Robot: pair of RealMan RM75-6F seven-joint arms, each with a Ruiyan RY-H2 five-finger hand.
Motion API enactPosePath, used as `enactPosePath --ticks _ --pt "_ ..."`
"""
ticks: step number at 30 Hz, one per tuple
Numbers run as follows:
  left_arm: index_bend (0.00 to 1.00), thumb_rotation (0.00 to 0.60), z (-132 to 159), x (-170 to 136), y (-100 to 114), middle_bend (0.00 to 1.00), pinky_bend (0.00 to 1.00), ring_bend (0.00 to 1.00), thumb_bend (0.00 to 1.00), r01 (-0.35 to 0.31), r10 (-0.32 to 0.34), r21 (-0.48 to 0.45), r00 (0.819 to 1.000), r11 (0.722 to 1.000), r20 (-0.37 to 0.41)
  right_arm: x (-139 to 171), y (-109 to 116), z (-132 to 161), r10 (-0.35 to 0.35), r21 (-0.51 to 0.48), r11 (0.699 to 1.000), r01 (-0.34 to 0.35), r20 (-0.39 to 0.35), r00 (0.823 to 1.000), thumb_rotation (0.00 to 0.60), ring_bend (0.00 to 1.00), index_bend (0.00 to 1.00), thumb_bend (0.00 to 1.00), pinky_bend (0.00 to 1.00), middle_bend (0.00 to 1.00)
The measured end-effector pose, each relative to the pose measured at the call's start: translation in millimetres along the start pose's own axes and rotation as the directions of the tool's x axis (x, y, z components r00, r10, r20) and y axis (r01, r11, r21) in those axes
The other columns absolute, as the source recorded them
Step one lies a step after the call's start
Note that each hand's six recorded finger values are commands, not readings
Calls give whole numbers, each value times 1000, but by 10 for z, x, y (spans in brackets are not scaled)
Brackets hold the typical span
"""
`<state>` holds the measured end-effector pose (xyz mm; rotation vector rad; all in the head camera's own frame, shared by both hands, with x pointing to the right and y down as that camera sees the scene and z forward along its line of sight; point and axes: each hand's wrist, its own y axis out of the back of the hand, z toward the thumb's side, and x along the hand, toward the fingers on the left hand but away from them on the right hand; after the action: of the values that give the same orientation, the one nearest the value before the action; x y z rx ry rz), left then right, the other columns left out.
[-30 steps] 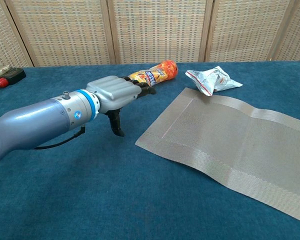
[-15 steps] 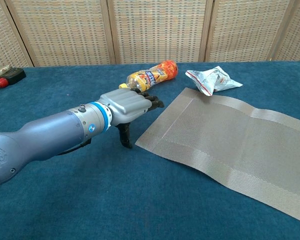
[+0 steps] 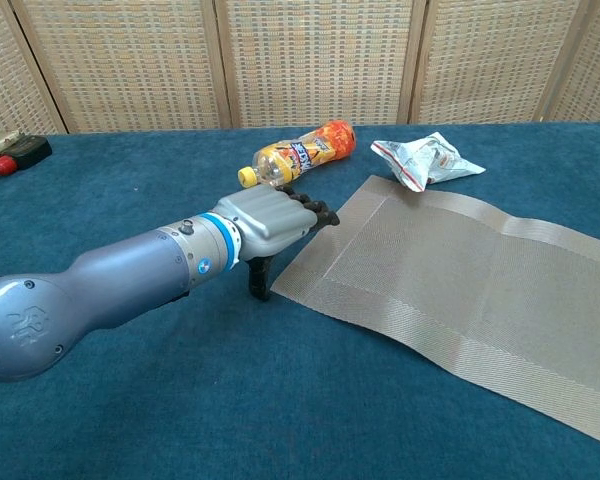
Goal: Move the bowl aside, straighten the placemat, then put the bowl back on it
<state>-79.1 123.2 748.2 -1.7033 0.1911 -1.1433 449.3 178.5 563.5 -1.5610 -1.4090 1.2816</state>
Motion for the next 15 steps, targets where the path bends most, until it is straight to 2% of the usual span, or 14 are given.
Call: enactPosePath --ticks 4,9,15 --pt "102 600 63 19 47 0 0 0 360 -26 26 -11 1000 1000 9 -1 -2 3 2 -2 1000 -2 -2 1000 600 0 89 268 0 0" --pt "122 600 127 15 141 0 0 0 433 -89 90 -25 996 996 29 0 -3 3 4 -10 1000 -4 -1 1000 600 0 89 268 0 0" --pt "151 600 163 14 184 0 0 0 441 -133 136 -49 990 990 46 11 -3 21 6 -14 1000 -6 -7 1000 600 0 89 268 0 0"
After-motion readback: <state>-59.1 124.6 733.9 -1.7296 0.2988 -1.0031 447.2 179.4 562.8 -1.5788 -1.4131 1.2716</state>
